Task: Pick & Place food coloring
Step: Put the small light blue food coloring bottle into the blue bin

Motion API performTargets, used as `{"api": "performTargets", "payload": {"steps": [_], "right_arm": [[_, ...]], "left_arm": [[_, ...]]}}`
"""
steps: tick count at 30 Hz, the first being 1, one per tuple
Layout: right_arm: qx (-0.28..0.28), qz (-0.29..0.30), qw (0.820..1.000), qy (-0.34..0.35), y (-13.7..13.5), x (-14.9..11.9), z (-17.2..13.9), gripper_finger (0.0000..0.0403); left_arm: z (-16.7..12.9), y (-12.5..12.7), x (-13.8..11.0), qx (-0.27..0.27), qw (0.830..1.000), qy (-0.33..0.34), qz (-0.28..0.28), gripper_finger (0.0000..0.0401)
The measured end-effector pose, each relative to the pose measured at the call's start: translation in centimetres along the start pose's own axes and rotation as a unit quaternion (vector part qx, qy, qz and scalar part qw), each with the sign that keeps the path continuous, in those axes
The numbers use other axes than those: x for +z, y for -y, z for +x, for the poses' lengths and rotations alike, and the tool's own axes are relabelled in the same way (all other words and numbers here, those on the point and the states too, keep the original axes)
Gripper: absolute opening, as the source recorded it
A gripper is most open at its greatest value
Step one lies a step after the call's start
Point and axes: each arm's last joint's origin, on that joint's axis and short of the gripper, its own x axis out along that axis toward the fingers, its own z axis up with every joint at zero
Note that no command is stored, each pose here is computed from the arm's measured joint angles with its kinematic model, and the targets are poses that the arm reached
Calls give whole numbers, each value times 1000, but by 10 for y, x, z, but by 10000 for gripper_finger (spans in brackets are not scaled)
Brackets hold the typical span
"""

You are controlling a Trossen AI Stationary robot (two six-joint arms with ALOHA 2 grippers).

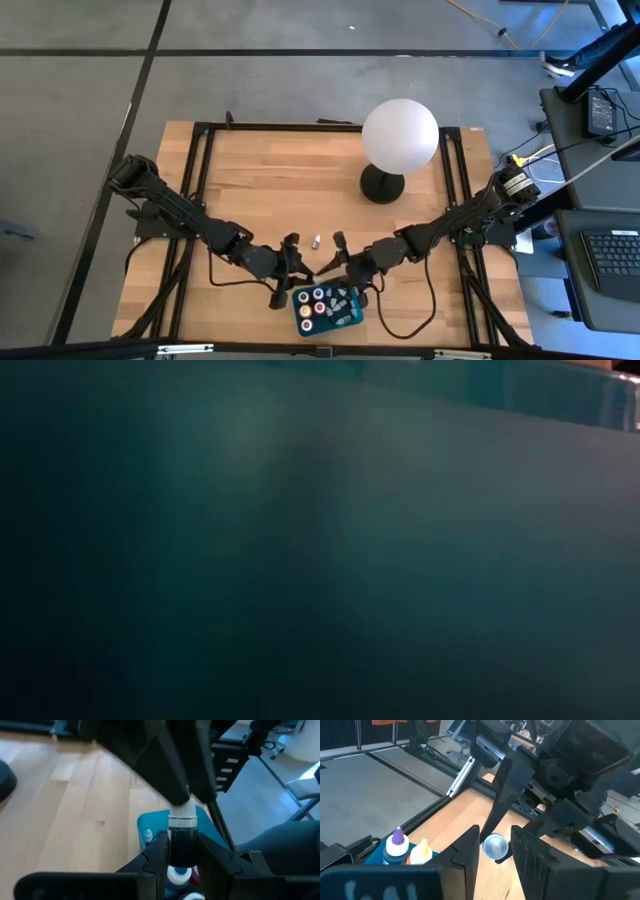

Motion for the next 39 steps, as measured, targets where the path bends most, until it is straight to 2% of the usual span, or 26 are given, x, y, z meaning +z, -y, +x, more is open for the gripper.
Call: {"api": "performTargets", "payload": {"steps": [6,13,23,29,33,39], "right_arm": [[2,0,1000,-7,-2,-4,3,116],[-1,1,1000,5,-1,-1,3,115],[-1,0,1000,10,-2,0,2,68],[-1,2,1000,10,-2,0,2,72],[-1,12,1000,10,-4,0,2,72],[-1,17,1000,-17,-7,-3,1,68]], "left_arm": [[0,2,5,-12,999,27,21,83],[0,2,5,-9,999,26,26,84],[0,2,5,-9,999,27,26,84],[0,2,5,-10,999,28,26,87],[0,2,5,2,999,30,19,103],[-1,-1,3,21,998,18,48,162]]}}
